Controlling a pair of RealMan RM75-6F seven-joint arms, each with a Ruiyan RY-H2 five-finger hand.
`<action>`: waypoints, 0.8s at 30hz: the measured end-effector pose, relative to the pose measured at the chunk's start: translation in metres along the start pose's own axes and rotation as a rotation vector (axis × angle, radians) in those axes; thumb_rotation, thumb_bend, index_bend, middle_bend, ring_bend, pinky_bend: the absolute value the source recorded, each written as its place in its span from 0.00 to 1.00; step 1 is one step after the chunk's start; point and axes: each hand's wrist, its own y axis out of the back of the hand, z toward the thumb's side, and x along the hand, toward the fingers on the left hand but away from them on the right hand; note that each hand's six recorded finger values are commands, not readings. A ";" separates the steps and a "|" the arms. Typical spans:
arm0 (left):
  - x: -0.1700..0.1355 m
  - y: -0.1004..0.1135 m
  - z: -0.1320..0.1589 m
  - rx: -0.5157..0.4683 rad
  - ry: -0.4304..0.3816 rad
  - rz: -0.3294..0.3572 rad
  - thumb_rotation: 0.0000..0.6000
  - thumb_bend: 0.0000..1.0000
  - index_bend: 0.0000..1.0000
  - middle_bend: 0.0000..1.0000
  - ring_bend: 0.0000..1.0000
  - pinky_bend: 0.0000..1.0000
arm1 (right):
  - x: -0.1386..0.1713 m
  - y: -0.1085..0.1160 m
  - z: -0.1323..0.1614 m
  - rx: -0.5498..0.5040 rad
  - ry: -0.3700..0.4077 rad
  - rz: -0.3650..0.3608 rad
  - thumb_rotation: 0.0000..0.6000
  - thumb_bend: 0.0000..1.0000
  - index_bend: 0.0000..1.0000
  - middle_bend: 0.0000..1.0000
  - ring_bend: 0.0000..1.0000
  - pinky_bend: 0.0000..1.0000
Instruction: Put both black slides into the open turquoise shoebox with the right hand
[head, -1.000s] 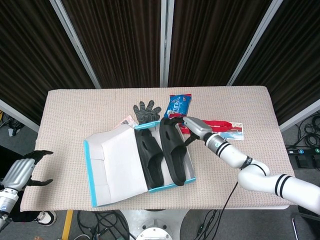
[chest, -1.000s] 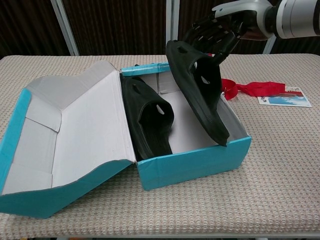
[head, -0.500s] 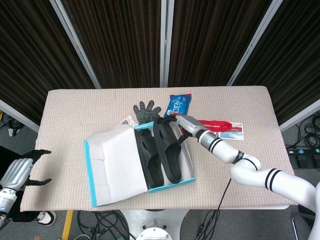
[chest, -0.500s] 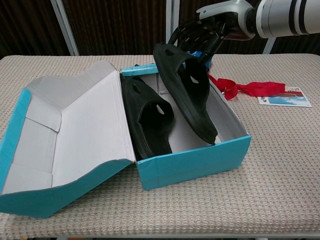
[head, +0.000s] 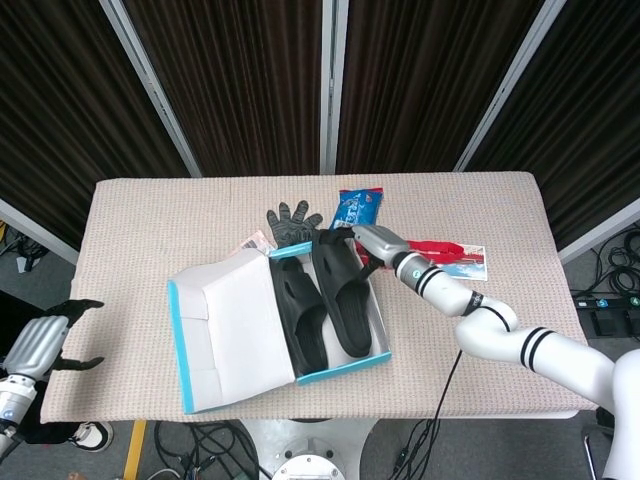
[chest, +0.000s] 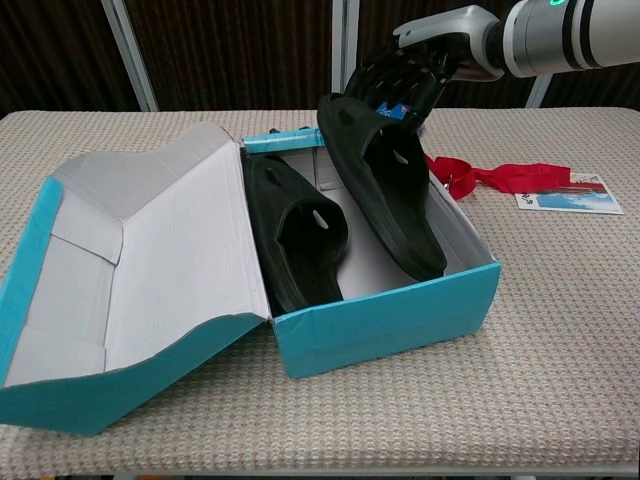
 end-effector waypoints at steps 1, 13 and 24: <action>0.000 0.000 0.000 0.001 0.000 0.001 1.00 0.08 0.20 0.21 0.15 0.21 | -0.001 -0.002 0.000 0.003 -0.001 0.003 1.00 0.22 0.55 0.55 0.18 0.16; -0.001 0.003 0.001 -0.001 -0.005 0.007 1.00 0.08 0.20 0.21 0.15 0.21 | -0.009 -0.022 0.004 0.070 0.009 0.052 1.00 0.23 0.55 0.55 0.18 0.16; -0.002 0.002 0.001 -0.001 -0.010 0.005 1.00 0.08 0.20 0.21 0.15 0.21 | -0.006 -0.025 0.003 0.092 0.006 0.055 1.00 0.16 0.53 0.50 0.18 0.19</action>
